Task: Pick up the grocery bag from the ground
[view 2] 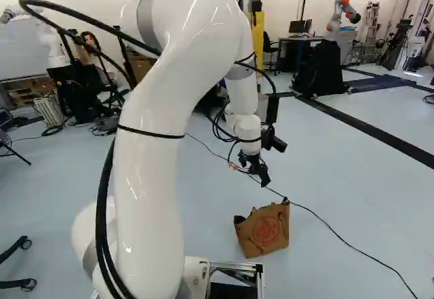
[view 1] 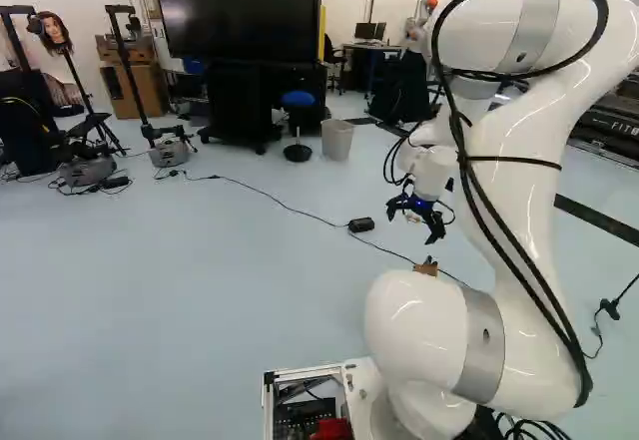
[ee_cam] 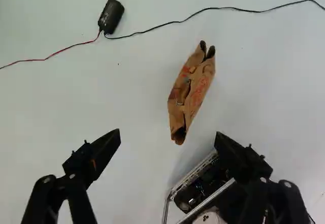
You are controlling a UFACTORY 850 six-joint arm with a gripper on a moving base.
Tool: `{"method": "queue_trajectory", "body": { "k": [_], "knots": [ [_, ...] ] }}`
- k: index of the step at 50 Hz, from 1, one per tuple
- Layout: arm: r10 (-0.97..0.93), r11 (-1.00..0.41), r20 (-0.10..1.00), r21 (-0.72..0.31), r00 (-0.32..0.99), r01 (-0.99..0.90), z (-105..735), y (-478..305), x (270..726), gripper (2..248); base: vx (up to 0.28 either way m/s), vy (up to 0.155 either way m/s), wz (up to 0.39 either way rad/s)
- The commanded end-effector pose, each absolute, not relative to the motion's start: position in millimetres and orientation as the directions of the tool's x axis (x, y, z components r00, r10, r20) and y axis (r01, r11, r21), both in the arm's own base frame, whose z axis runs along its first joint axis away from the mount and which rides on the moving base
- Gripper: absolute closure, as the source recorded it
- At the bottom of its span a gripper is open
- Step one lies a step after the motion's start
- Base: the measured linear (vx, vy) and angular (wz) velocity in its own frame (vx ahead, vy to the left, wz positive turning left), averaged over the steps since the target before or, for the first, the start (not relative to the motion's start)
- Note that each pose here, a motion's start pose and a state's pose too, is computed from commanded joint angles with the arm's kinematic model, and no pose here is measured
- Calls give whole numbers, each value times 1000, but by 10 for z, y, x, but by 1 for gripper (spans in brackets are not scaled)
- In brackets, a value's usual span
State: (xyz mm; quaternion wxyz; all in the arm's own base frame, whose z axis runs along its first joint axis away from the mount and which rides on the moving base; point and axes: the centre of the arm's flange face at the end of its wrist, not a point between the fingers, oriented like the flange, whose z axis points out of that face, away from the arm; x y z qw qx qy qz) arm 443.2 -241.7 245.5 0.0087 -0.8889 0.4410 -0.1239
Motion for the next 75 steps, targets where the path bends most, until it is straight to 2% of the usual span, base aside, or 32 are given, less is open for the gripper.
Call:
{"method": "queue_trajectory", "body": {
  "k": [42, 75],
  "knots": [
    [-873, -478, 165, -105, 459, -872, 1839, -3267, 4304, 3, 0, 0, 0],
    [-873, -480, 146, -97, 465, -872, 1344, -3433, 4550, 3, 0, 0, 0]
  ]
}}
